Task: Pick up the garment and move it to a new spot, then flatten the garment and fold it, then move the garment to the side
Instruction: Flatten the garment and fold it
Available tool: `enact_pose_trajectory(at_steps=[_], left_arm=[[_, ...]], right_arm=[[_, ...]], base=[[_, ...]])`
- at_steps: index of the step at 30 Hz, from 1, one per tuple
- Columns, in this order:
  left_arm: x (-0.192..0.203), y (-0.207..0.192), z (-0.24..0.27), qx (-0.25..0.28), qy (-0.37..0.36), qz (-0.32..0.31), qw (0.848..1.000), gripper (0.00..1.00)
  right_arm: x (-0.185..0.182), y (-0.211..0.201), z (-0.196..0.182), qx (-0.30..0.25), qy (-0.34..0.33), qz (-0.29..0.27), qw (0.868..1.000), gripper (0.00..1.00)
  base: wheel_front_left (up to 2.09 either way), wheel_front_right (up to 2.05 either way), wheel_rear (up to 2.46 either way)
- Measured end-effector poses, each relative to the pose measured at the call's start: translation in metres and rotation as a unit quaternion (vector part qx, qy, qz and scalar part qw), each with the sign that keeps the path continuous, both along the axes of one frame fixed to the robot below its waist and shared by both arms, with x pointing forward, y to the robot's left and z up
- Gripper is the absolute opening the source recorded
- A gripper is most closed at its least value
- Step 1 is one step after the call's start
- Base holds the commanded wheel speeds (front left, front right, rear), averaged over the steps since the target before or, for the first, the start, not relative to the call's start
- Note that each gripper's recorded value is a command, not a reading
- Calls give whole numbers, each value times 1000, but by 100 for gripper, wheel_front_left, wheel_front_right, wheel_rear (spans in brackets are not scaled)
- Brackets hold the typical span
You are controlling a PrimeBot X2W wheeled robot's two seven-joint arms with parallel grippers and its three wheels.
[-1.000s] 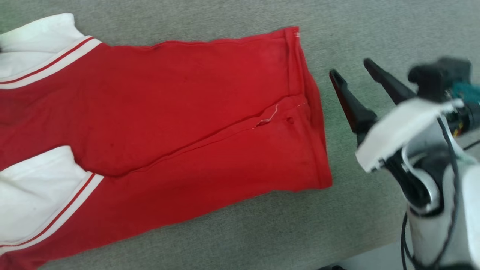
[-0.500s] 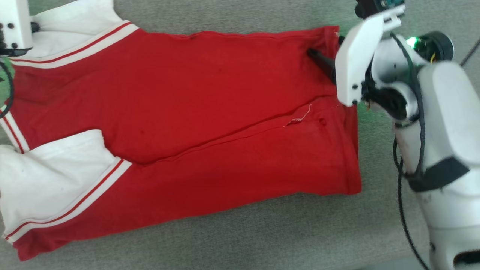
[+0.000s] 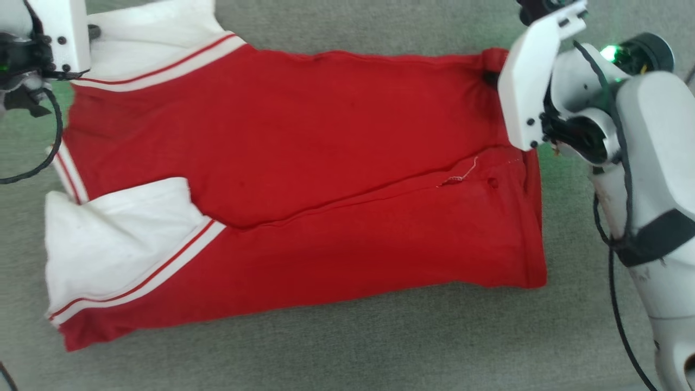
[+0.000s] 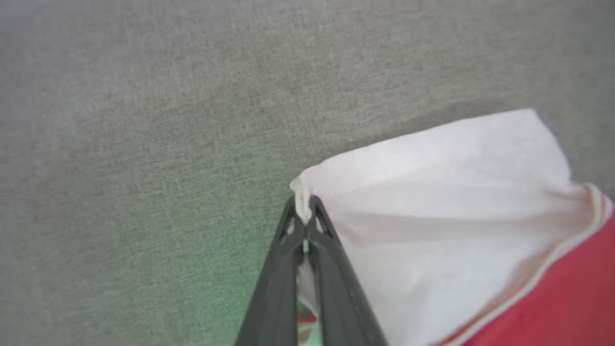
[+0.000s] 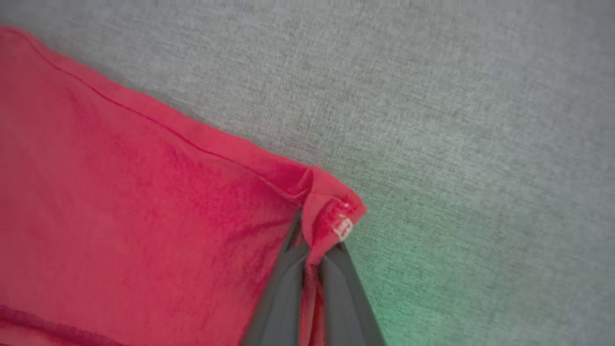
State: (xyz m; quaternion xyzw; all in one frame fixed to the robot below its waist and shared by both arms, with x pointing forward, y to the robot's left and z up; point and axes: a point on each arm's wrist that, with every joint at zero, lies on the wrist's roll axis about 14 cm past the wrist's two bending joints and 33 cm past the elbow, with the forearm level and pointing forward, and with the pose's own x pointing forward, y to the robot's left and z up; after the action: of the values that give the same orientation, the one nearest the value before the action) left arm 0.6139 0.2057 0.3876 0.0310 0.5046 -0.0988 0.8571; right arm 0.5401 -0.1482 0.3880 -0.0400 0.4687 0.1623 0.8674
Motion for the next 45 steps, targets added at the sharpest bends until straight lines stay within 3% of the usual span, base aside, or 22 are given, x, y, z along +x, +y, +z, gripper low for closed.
enact_pose_trajectory(at_steps=[12,25,36,45], left_arm=[[-8,0,75,-28,-86,-18,996,0],[-67,10,108,-23,-80,-42,996,0],[-158,7,106,-15,-24,-40,999,0],[-220,-3,67,-26,50,-34,998,0]], right_arm=[[-6,-5,40,5,-90,11,996,0],[-31,4,85,13,-152,58,987,0],[-71,-1,86,8,-126,83,988,0],[-107,-7,53,22,-62,64,996,0]], base=[[0,0,0],[0,0,0],[0,0,0],[0,0,0]])
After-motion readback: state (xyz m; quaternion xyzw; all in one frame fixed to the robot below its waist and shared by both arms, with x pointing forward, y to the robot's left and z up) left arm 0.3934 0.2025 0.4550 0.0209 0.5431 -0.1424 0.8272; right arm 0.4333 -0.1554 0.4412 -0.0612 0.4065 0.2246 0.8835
